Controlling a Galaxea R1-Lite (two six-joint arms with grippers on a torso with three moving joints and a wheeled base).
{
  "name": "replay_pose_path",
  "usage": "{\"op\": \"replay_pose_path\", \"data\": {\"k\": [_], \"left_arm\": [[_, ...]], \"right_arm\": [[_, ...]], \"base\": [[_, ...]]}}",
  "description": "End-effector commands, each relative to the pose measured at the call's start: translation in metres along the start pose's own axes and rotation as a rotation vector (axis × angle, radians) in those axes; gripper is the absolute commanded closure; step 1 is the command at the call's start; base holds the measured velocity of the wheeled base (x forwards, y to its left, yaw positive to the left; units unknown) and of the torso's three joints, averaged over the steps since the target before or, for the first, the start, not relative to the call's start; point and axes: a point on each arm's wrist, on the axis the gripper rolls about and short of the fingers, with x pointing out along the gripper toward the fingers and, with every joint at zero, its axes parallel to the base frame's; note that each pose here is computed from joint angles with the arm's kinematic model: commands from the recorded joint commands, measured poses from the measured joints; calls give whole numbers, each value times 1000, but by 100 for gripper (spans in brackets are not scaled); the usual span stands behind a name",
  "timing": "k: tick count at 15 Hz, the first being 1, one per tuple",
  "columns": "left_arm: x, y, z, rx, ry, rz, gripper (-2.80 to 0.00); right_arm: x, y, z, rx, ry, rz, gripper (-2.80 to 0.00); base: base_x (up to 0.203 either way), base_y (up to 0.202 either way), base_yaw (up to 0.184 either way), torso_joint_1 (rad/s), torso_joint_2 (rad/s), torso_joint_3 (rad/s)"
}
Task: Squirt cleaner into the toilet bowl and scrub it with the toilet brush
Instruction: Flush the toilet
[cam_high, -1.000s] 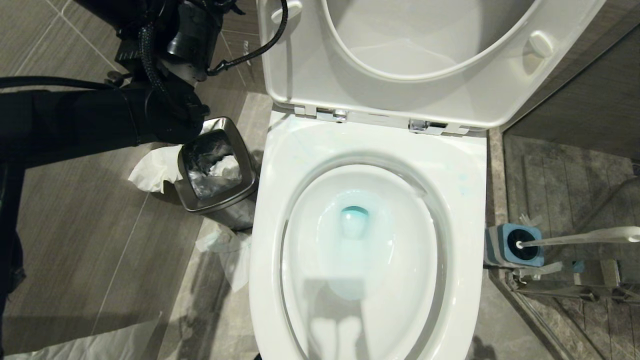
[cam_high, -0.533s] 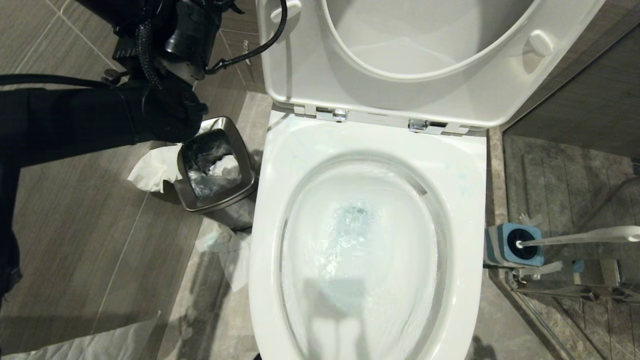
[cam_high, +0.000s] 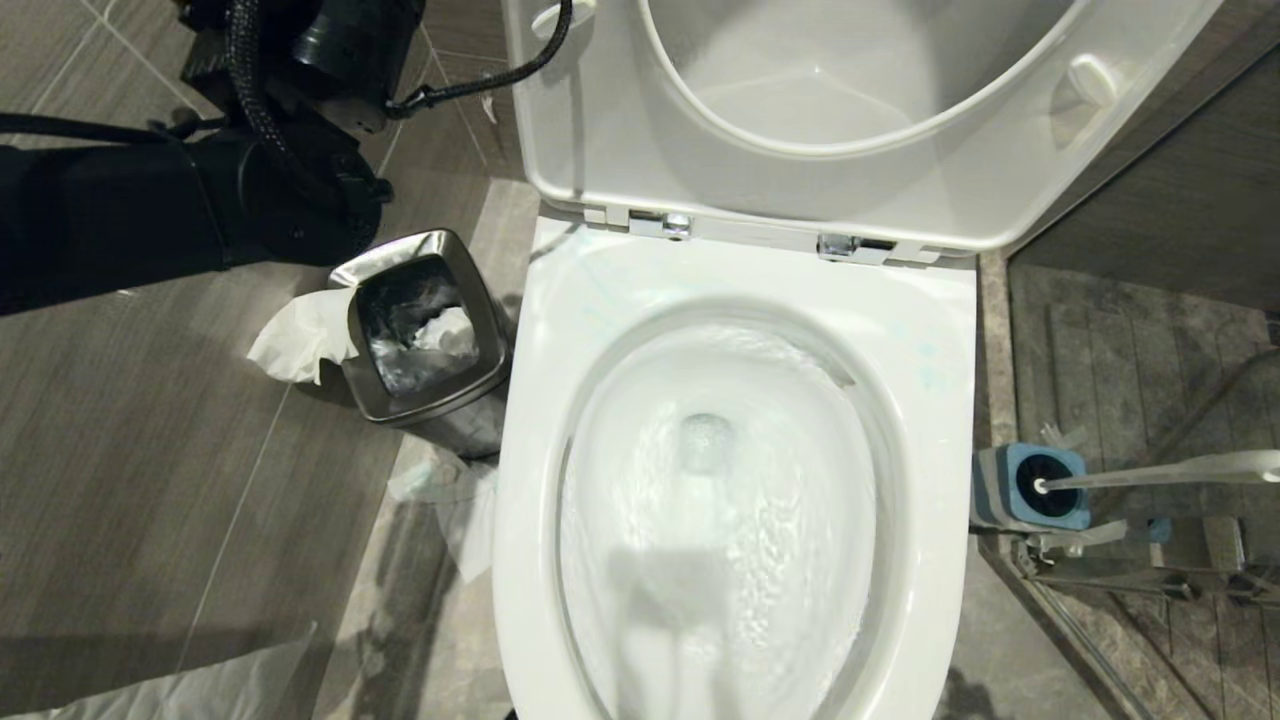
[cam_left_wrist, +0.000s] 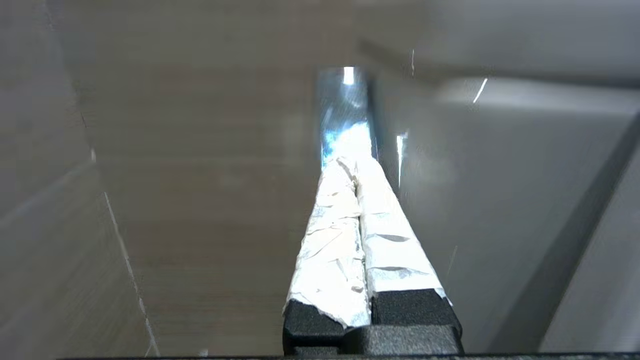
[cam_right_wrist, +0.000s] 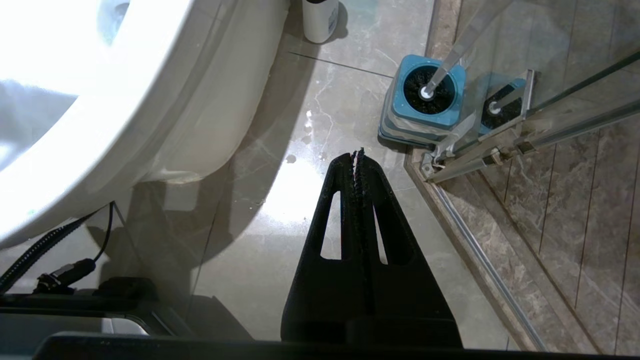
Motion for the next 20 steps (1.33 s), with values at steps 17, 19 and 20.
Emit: {"op": "replay_pose_path", "data": {"k": [17,19,20], "left_arm": [[0,25,99,50,-137,36,0],[-1,24,106,39,-130,31,0],[-1,25,110,38,-117,25,0]], "right_arm": [[0,0,0,0,1,0,0],[0,0,0,0,1,0,0],[0,0,0,0,1,0,0]], "base": [[0,0,0,0,0,0],[0,0,0,0,0,0],[0,0,0,0,0,0]]}}
